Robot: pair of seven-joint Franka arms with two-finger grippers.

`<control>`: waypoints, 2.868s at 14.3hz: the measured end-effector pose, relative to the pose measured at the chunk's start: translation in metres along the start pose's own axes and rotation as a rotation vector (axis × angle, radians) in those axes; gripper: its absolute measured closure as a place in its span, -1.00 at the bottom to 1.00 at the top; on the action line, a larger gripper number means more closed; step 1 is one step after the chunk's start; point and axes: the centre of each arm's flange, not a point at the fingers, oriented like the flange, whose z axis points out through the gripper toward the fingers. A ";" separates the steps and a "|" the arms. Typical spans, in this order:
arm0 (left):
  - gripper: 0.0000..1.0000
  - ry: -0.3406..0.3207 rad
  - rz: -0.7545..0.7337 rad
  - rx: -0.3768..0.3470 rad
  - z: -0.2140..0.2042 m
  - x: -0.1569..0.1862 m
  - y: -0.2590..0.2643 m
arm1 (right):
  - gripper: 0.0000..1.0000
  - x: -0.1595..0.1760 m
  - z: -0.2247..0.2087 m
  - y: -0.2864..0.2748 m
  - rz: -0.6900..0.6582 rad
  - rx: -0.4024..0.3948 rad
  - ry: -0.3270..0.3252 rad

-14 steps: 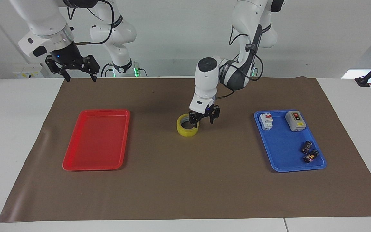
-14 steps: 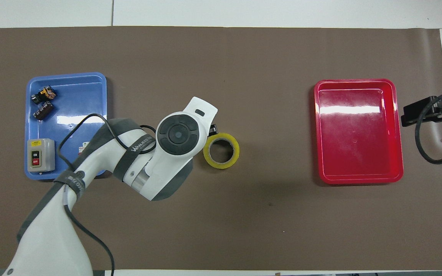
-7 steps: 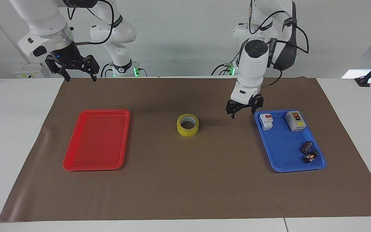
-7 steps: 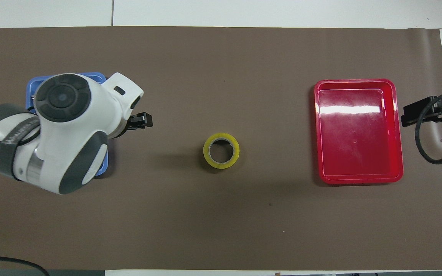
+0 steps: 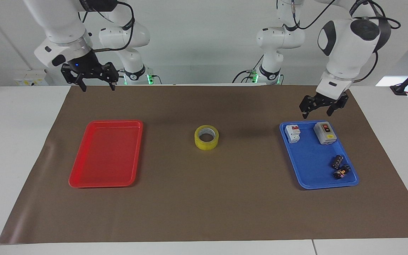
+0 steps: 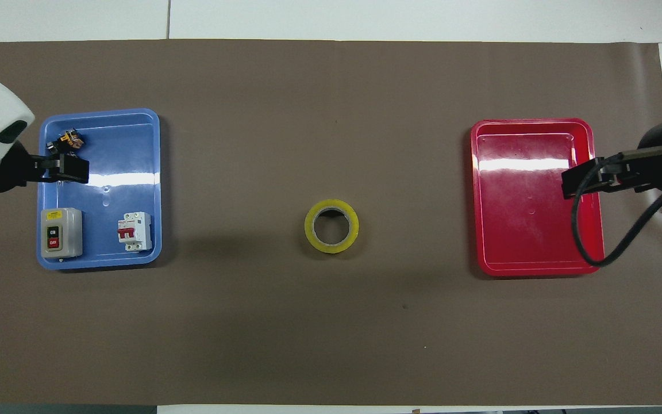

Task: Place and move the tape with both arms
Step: 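Withdraw the left gripper to the blue tray while the right gripper advances, then lower the right gripper onto the yellow tape and grasp it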

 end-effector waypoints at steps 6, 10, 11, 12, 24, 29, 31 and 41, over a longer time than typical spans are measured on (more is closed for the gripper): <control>-1.00 -0.030 -0.018 -0.026 -0.037 -0.003 -0.025 | -1.00 -0.014 0.101 -0.148 -0.130 0.002 0.083; -1.00 -0.055 -0.037 -0.052 -0.044 -0.003 -0.032 | -1.00 -0.005 0.172 -0.232 -0.103 0.024 0.130; -1.00 -0.065 -0.041 -0.054 -0.043 -0.003 -0.034 | -1.00 0.002 0.187 -0.237 -0.098 0.032 0.147; -1.00 -0.075 -0.042 -0.054 -0.041 -0.004 -0.035 | -1.00 0.007 0.200 -0.238 -0.094 0.038 0.158; -1.00 -0.100 -0.025 -0.056 -0.039 -0.008 -0.025 | -1.00 0.024 0.324 -0.280 -0.120 0.069 0.155; -1.00 -0.104 -0.012 -0.056 -0.040 -0.008 -0.018 | -1.00 0.026 0.330 -0.279 -0.121 0.071 0.163; -1.00 -0.107 -0.007 -0.055 -0.040 -0.009 -0.015 | -1.00 0.023 0.336 -0.278 -0.133 0.068 0.160; -1.00 -0.114 -0.004 -0.055 -0.039 -0.010 -0.014 | 0.57 0.025 0.336 -0.267 -0.128 0.069 0.167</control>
